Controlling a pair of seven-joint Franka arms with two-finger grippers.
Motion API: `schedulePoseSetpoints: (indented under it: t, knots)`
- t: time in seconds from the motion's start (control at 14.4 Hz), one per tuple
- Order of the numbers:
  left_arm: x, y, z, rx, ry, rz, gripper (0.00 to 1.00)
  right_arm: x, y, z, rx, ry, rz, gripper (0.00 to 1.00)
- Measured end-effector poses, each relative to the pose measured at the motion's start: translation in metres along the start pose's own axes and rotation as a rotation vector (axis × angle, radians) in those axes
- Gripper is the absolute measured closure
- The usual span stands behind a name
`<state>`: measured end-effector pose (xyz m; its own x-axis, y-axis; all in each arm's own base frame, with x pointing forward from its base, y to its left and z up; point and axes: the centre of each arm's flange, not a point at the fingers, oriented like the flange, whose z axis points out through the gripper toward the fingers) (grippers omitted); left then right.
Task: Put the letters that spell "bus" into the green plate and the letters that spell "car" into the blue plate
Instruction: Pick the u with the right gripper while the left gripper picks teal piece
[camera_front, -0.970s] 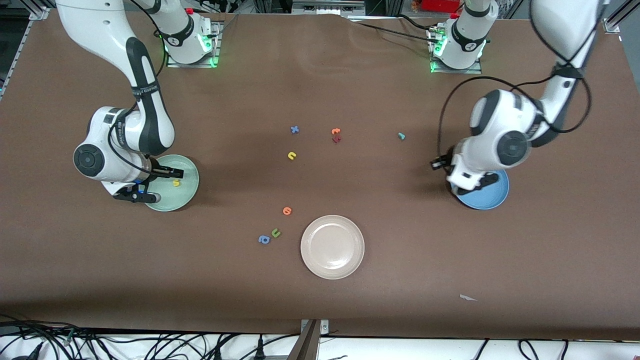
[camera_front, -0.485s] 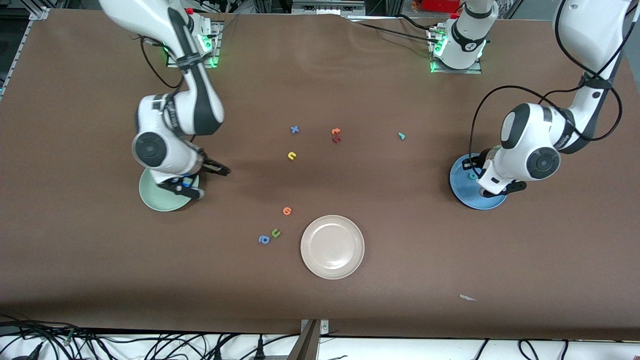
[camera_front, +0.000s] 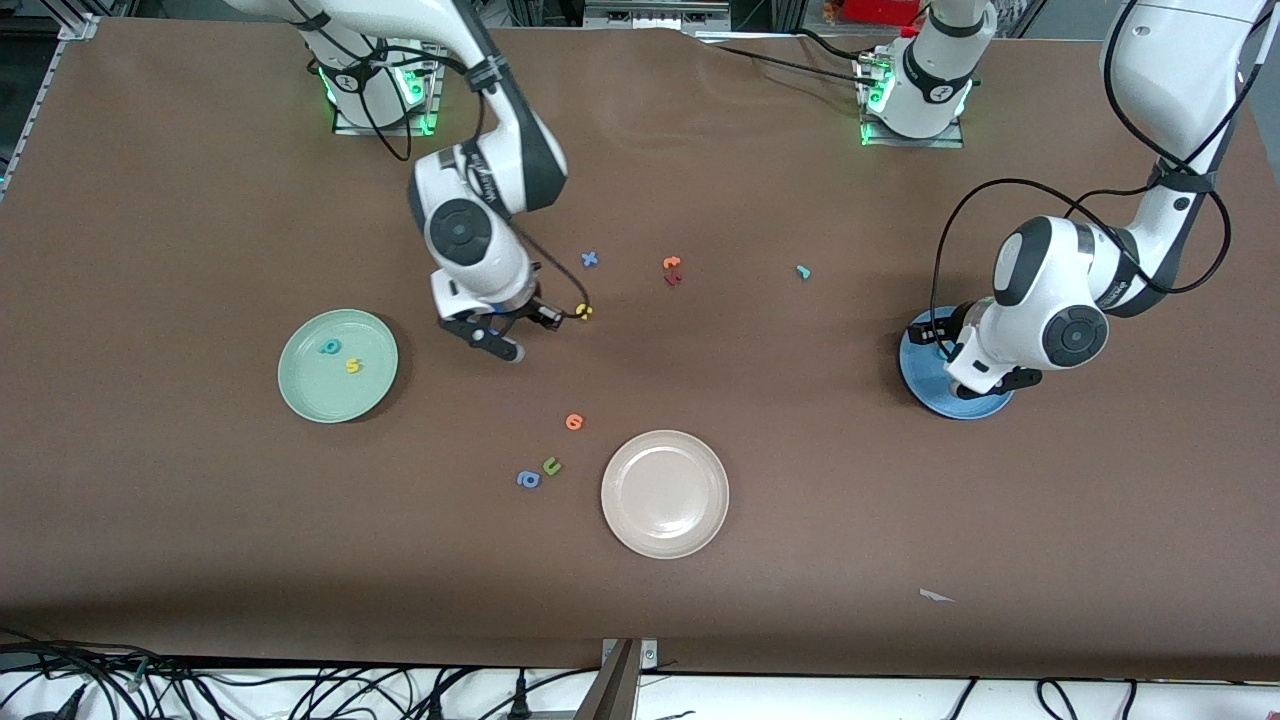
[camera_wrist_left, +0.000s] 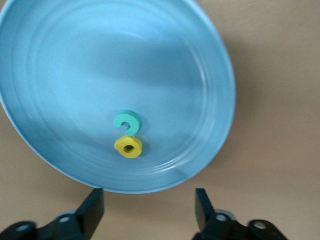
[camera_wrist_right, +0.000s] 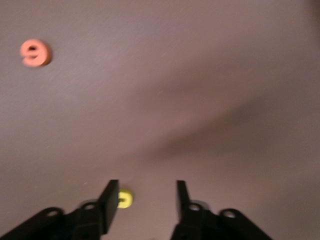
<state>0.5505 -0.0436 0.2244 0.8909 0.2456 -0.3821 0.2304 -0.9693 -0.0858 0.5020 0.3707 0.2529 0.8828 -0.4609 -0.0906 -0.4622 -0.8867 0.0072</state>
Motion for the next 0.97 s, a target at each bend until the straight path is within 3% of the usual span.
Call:
schedulePoseSetpoints:
  t: [0.14, 0.55, 0.97]
  knots:
    - [-0.012, 0.025, -0.012, -0.013, 0.014, -0.012, 0.0, -0.02, -0.013, 0.017, 0.008, 0.031, 0.022, 0.49]
    - [-0.066, 0.109, -0.013, 0.003, 0.008, -0.071, 0.0, -0.041, -0.025, 0.06, 0.007, 0.079, 0.05, 0.49]
    - [-0.12, 0.133, 0.046, -0.005, 0.049, -0.151, 0.01, -0.049, -0.025, 0.074, 0.004, 0.08, 0.064, 0.49]
